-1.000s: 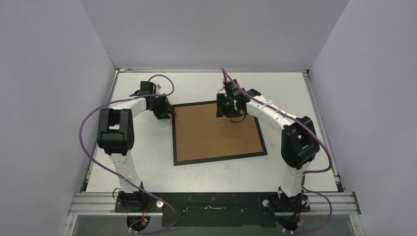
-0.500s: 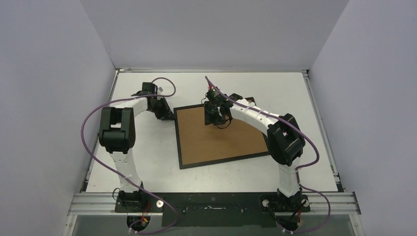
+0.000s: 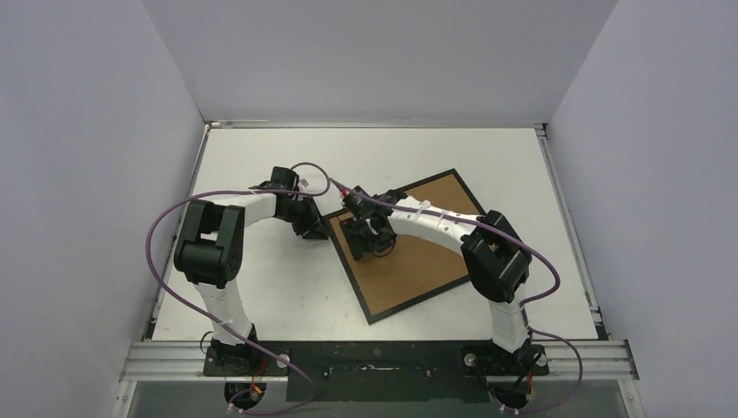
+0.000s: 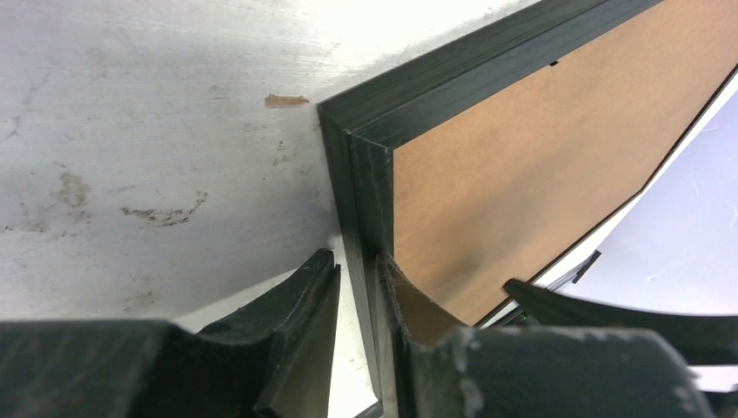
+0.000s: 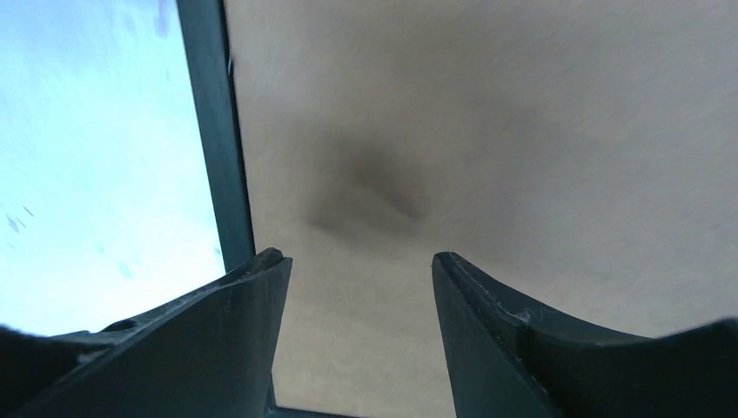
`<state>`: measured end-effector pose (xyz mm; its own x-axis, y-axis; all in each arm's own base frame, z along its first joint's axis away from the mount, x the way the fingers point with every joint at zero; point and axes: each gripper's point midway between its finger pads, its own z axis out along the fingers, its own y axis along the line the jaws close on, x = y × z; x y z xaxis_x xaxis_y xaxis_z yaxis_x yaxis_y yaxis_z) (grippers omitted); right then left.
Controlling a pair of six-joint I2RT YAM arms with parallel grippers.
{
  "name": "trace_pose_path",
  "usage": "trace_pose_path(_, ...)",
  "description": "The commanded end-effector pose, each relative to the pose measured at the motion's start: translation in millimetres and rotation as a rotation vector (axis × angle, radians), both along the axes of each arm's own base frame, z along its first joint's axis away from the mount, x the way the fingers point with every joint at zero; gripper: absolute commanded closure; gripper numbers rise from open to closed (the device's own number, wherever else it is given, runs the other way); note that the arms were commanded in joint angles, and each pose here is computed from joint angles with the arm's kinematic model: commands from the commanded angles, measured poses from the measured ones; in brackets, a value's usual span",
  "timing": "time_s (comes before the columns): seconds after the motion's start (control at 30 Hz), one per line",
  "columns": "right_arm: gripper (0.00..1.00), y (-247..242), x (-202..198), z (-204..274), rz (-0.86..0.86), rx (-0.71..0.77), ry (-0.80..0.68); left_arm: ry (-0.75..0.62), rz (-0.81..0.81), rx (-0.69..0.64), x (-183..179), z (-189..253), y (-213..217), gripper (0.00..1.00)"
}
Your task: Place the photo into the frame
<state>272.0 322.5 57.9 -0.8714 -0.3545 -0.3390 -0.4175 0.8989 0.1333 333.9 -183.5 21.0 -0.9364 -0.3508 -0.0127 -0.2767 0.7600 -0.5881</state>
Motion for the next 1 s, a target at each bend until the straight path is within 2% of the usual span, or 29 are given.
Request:
trace_pose_path(0.0,0.37,-22,-28,15,0.110,-0.100,-0.033,-0.052,-0.017,0.004,2,7,3,0.73)
trace_pose_path(0.07,0.35,-30,-37,18,0.128,-0.115,-0.027,-0.072,-0.029,-0.017,2,10,1,0.61)
trace_pose_path(0.17,0.33,-32,-48,27,0.148,-0.106,-0.037,-0.081,-0.035,-0.036,3,7,-2,0.56)
trace_pose_path(0.43,0.38,-19,-61,20,0.164,-0.087,-0.041,0.021,-0.007,0.045,-1,-27,8,0.74)
trace_pose_path(0.57,0.42,-8,-66,7,0.192,-0.076,-0.023,0.049,-0.007,0.072,-6,-35,14,0.79)
trace_pose_path(0.97,0.44,6,-71,-18,0.222,-0.046,0.014,0.080,-0.010,0.080,-11,-44,17,0.83)
